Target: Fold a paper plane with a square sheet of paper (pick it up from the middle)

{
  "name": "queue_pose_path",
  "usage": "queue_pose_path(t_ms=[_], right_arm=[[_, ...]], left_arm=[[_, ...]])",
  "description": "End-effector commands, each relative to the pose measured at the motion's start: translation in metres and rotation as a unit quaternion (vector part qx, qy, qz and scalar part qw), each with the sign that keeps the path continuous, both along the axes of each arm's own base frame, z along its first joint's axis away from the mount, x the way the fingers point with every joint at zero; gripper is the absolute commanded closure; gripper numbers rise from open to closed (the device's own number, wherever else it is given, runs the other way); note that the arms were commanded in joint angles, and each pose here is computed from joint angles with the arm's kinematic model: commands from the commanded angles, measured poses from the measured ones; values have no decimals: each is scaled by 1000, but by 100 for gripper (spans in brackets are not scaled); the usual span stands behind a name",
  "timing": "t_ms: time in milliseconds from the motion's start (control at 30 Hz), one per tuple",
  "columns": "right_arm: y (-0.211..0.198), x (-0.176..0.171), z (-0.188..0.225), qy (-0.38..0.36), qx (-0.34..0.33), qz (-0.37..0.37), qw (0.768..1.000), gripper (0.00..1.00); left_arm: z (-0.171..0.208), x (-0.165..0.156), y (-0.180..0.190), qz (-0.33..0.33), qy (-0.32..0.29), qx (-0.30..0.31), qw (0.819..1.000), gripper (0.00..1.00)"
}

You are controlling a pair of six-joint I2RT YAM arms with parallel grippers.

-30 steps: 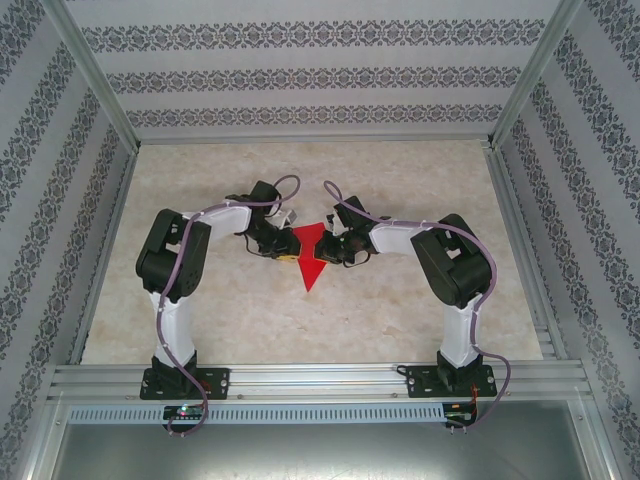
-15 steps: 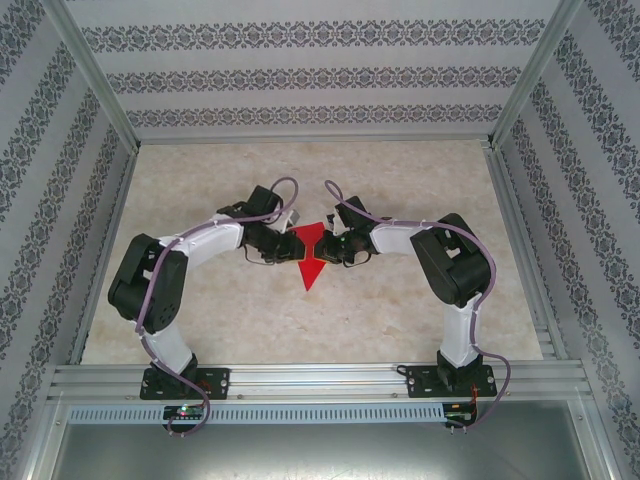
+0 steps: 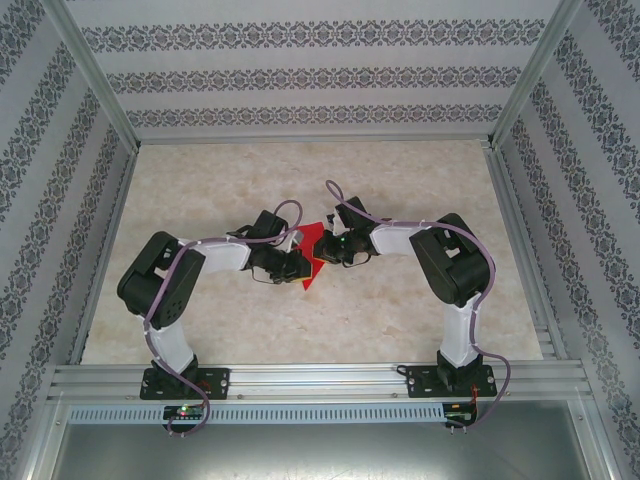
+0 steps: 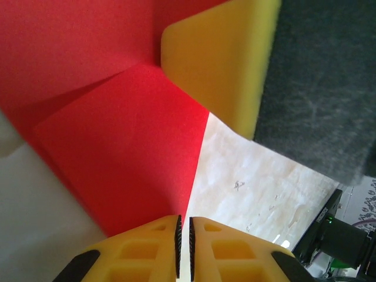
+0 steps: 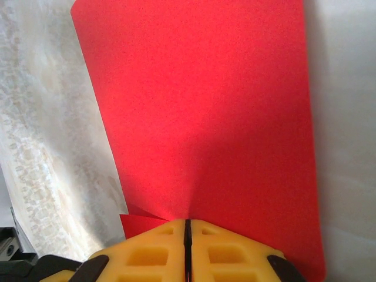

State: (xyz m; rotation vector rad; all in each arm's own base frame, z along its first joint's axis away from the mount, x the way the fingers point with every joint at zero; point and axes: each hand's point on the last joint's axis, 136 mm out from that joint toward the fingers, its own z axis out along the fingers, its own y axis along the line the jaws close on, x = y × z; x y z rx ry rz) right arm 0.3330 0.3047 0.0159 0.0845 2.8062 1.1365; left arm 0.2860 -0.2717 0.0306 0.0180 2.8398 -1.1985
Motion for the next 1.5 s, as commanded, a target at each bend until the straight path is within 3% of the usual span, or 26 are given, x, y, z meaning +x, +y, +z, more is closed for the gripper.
queue_pose_path(t_ms=[0, 633, 1100, 1467], right_arm=[[-16, -18, -36, 49, -44, -14, 998, 90], [-40, 21, -26, -6, -58, -46, 997, 88], [-65, 51, -19, -26, -58, -78, 995, 88], [-64, 48, 27, -54, -37, -69, 995, 83]], left_arm=[[-7, -3, -7, -10, 1, -8, 1000, 84], [-62, -50, 46, -56, 48, 146, 987, 85], [-60, -54, 49, -67, 51, 149, 985, 85], [-40, -39, 30, -61, 31, 104, 992, 85]])
